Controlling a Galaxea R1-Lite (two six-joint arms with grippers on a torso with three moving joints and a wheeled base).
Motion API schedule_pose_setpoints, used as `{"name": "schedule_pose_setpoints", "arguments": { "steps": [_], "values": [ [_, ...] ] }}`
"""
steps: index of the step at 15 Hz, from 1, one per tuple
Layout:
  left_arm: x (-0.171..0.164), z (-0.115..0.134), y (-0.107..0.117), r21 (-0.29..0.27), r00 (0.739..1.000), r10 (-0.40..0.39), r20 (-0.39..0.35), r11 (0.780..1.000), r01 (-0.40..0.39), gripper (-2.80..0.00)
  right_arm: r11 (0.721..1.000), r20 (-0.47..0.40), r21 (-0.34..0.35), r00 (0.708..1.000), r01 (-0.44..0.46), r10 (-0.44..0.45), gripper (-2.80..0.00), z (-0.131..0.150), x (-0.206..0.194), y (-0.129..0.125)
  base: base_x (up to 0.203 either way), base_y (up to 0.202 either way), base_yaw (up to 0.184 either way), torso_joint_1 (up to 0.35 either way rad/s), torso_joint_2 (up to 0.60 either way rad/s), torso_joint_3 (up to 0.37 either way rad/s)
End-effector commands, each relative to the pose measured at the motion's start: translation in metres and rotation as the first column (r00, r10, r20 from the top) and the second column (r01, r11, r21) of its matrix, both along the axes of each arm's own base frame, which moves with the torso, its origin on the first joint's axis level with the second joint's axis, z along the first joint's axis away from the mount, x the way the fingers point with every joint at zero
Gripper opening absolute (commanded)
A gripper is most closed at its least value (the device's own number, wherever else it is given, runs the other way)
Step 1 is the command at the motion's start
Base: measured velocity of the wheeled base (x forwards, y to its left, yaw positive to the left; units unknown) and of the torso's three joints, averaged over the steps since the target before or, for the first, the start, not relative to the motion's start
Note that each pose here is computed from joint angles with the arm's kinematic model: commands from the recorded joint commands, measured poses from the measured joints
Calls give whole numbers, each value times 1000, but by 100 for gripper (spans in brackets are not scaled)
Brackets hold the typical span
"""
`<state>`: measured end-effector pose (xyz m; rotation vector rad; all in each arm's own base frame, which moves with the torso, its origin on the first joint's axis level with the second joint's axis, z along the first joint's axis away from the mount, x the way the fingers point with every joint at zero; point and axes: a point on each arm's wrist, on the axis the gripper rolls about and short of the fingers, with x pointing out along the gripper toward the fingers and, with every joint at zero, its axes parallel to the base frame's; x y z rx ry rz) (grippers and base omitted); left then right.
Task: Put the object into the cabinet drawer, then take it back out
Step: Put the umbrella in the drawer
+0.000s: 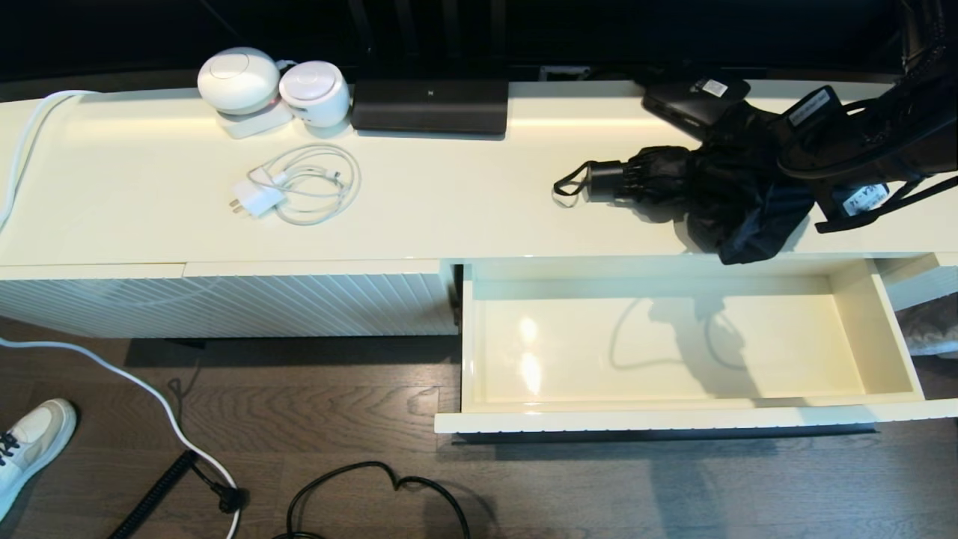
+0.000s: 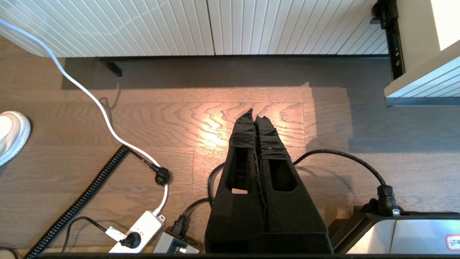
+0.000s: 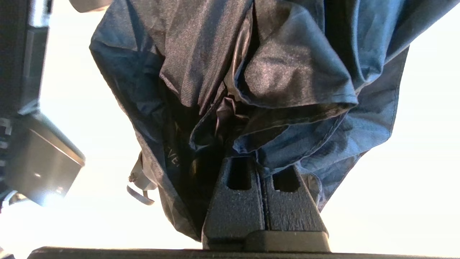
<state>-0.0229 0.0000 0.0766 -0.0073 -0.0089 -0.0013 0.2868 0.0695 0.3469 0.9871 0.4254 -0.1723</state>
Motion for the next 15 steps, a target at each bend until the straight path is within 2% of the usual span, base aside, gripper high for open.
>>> {"name": "schedule_pose_setpoints", "arguments": {
  "steps": [1,4,13,15],
  "values": [
    [0,0,0,0,1000,1,0,1000,-1,-280,1000,14,8,1000,0,0,-280,7,-12,-2,0,0,0,0,0,0],
    [0,0,0,0,1000,1,0,1000,-1,-280,1000,34,18,999,-2,1,-280,15,-25,-4,0,0,0,0,0,0],
    [0,0,0,0,1000,1,0,1000,-1,-280,1000,-61,3,998,5,-5,-280,4,-66,-15,0,0,0,0,0,0],
    [0,0,0,0,1000,1,0,1000,-1,-280,999,-91,28,996,25,-22,-280,1,-74,-18,0,0,0,0,0,0]
  ]
}}
